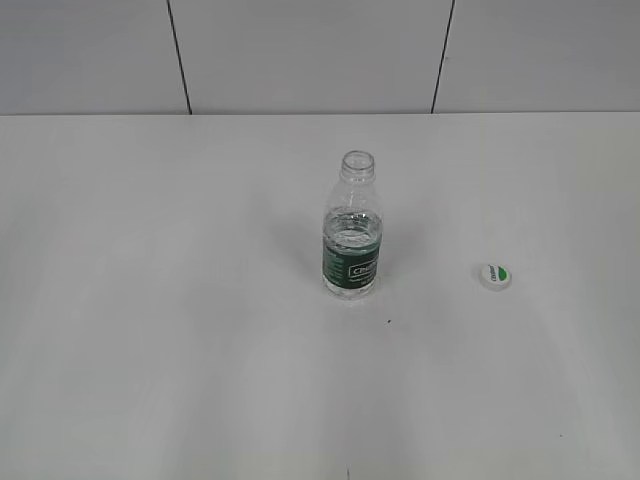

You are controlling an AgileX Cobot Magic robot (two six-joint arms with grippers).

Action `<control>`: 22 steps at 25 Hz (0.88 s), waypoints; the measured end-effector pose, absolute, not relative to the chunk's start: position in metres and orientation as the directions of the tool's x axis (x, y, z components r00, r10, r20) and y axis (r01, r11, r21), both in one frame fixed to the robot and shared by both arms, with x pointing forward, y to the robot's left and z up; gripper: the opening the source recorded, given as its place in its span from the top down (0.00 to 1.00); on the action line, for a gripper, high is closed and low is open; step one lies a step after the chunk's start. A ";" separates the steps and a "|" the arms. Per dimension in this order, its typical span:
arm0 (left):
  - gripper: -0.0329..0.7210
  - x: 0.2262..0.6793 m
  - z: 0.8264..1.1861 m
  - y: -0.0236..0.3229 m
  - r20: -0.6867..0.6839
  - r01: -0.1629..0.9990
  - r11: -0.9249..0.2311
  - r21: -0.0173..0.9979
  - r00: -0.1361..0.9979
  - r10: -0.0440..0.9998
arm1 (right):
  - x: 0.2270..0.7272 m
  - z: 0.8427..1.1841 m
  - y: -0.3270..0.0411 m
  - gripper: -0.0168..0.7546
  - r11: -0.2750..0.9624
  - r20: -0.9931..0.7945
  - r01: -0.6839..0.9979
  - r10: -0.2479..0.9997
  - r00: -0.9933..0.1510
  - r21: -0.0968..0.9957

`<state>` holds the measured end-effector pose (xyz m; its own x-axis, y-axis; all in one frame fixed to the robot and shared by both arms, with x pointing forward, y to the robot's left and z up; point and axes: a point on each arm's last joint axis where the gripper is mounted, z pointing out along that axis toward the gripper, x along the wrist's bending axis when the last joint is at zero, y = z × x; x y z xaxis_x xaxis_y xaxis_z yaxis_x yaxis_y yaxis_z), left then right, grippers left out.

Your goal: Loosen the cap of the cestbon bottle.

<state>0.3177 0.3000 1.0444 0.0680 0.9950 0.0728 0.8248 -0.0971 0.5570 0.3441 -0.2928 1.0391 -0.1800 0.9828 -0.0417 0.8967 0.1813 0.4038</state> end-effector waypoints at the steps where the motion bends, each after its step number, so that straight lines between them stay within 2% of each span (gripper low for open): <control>1: 0.18 0.314 1.046 0.301 0.074 0.811 -0.097 0.577 0.066 0.995 | 0.341 1.036 -0.293 0.21 0.181 -0.042 0.897 0.983 -0.180 0.403; 5: 0.18 0.302 1.052 0.303 0.079 0.756 -0.096 0.647 0.058 0.995 | 0.330 1.028 -0.293 0.21 0.182 -0.044 0.893 0.983 -0.180 0.411; 15: 0.18 0.269 1.060 0.308 0.071 0.611 -0.082 0.787 0.041 0.997 | 0.307 1.041 -0.294 0.21 0.179 -0.067 0.815 0.983 -0.171 0.552; 22: 0.18 0.254 1.062 0.309 0.064 0.538 -0.073 0.840 0.035 0.997 | 0.286 1.050 -0.295 0.21 0.175 -0.086 0.729 0.984 -0.159 0.662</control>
<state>0.2544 0.3093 1.0617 0.0348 0.9973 0.0639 0.5384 -0.0726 0.8395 0.2863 -0.2952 1.0497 -0.1587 0.9836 -0.0858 0.7285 0.1754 0.6622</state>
